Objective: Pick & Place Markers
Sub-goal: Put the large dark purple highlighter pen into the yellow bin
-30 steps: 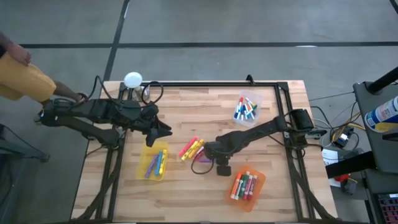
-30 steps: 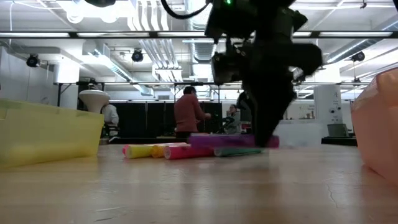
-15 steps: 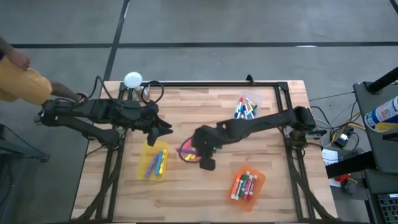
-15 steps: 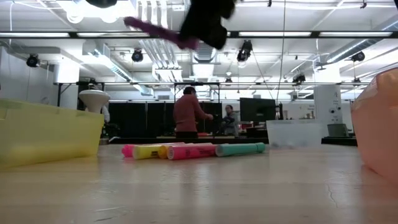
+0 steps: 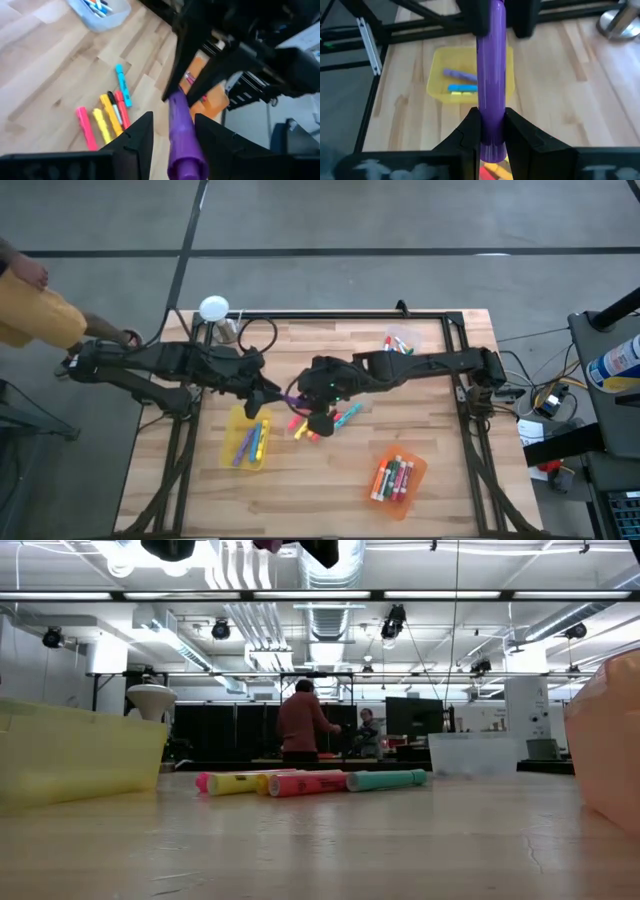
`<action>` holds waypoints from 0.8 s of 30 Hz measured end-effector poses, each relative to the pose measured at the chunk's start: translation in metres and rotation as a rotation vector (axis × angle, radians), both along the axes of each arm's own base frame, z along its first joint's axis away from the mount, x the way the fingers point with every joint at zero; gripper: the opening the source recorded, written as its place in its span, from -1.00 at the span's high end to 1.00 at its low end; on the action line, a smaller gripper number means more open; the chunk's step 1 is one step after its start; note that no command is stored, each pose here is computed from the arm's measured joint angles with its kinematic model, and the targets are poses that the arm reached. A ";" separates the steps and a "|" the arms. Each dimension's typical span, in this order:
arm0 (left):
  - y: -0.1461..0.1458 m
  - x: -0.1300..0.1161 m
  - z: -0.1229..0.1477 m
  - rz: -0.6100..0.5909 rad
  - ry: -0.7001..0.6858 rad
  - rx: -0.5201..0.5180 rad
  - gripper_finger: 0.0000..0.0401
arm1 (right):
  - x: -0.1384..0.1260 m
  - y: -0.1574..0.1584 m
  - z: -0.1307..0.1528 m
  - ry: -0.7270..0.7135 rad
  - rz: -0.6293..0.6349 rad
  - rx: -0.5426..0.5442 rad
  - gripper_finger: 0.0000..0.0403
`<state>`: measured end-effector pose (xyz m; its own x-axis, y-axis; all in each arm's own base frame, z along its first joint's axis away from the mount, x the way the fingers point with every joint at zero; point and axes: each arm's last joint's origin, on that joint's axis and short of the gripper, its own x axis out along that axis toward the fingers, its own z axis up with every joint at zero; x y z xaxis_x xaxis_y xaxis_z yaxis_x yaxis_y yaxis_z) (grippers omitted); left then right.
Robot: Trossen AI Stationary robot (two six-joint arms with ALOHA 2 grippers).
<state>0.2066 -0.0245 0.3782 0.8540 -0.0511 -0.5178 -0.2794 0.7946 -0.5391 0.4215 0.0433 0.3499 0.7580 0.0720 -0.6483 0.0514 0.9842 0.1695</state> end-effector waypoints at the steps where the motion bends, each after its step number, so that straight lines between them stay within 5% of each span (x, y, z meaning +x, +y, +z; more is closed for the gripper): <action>1: 0.000 0.000 0.000 -0.010 0.001 -0.012 0.32 | 0.000 -0.001 0.002 -0.008 -0.003 -0.005 0.74; 17: -0.001 0.003 0.002 -0.016 -0.028 -0.033 0.41 | 0.000 -0.005 0.006 -0.017 -0.017 -0.016 0.74; 24: -0.001 0.003 0.002 -0.013 -0.026 -0.031 0.73 | 0.000 -0.004 0.008 -0.022 -0.006 -0.027 0.74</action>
<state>0.2092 -0.0256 0.3802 0.8663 -0.0781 -0.4934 -0.2548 0.7805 -0.5709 0.4217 0.0390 0.3576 0.7727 0.0503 -0.6328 0.0535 0.9882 0.1438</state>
